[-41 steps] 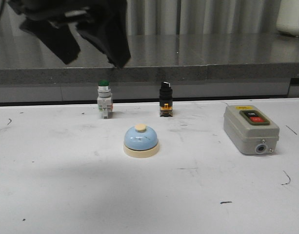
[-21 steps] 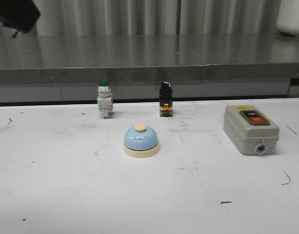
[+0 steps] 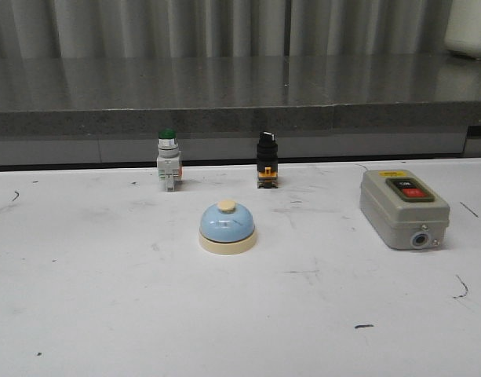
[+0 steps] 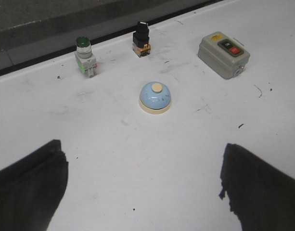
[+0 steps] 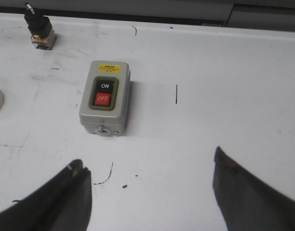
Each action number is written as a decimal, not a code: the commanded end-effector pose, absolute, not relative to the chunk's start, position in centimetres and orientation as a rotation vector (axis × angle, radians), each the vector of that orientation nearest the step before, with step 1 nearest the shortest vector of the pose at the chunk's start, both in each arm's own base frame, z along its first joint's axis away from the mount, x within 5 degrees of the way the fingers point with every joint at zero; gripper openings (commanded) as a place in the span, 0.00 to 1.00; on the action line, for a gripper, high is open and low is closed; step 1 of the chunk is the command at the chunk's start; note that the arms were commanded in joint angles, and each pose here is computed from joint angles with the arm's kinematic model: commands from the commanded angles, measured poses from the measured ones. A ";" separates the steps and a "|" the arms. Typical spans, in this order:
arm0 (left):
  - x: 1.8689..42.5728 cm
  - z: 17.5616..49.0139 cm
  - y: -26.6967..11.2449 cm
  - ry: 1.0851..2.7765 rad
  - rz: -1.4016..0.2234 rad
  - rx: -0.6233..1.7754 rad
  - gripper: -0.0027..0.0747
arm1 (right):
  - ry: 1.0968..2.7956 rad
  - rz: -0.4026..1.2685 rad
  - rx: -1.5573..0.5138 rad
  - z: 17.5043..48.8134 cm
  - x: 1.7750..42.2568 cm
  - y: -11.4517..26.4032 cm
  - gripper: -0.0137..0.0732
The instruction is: Place and press bell with both arms
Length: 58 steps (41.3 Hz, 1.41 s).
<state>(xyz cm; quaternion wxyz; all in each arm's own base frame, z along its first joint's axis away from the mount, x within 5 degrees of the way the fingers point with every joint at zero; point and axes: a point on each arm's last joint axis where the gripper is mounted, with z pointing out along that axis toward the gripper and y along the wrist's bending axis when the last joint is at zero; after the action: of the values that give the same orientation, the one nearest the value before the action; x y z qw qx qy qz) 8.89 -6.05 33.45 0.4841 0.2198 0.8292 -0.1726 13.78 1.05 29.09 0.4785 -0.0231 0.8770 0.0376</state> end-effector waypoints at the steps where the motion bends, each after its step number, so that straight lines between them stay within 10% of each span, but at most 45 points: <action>1: 9.0 34.8 -6.1 1.933 -0.452 0.495 0.84 | 2.046 0.076 -0.051 30.7 14.3 0.9 0.79; 36: 9.1 34.8 -6.1 1.935 -0.452 0.495 0.84 | 2.031 0.146 -0.072 31.9 14.7 1.7 0.78; 58: 9.1 34.8 -6.1 1.935 -0.452 0.495 0.84 | 2.064 0.354 -0.494 37.7 18.9 9.6 0.27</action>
<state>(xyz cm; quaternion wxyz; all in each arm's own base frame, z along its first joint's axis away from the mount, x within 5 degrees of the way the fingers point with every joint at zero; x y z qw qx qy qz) 8.88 -6.02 33.34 0.4836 0.2203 0.8296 -0.1713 17.96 8.26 35.76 0.4427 -0.1807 0.8681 0.1331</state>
